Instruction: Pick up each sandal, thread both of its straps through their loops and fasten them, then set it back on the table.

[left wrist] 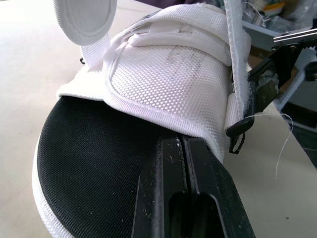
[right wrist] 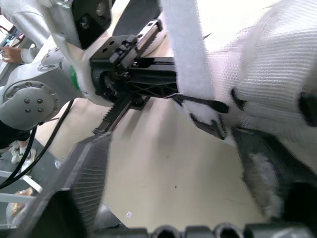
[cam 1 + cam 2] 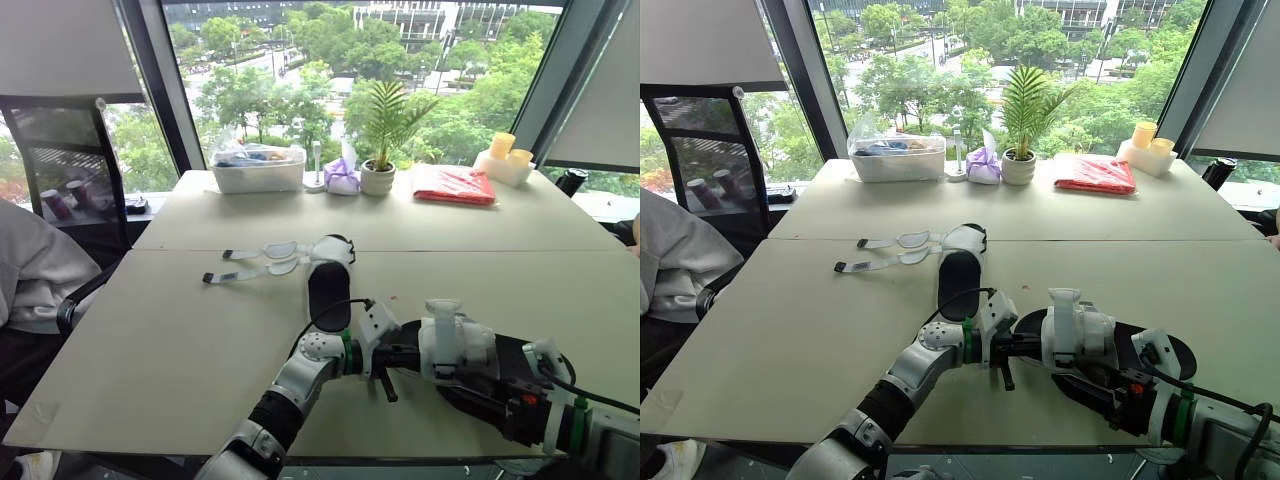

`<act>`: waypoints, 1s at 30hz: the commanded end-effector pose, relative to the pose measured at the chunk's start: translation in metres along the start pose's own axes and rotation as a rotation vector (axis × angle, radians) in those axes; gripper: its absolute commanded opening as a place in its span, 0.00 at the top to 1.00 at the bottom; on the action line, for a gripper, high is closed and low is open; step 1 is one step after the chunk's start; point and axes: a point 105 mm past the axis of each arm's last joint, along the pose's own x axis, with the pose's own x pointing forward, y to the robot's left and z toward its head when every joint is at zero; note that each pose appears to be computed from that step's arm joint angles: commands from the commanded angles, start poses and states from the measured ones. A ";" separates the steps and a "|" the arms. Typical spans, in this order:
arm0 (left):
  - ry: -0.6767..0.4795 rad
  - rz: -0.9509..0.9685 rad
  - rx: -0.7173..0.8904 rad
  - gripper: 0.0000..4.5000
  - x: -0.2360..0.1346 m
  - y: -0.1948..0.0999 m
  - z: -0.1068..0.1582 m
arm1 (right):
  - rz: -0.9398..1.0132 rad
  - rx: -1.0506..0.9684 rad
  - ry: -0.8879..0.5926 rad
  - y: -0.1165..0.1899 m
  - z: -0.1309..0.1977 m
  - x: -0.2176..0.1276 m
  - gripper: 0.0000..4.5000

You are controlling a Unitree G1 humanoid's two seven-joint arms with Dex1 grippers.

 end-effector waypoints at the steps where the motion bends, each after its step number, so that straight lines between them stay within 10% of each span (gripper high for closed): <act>1: 0.006 -0.025 -0.011 1.00 0.006 -0.007 -0.002 | 0.047 -0.009 -0.021 0.005 0.003 0.011 0.54; 5: 0.007 -0.023 -0.011 1.00 0.006 -0.007 -0.001 | 0.035 0.002 -0.038 0.000 0.004 0.015 0.99; 30: 0.017 -0.024 -0.019 1.00 0.003 -0.005 -0.004 | 0.255 0.044 0.160 0.077 -0.021 -0.020 0.99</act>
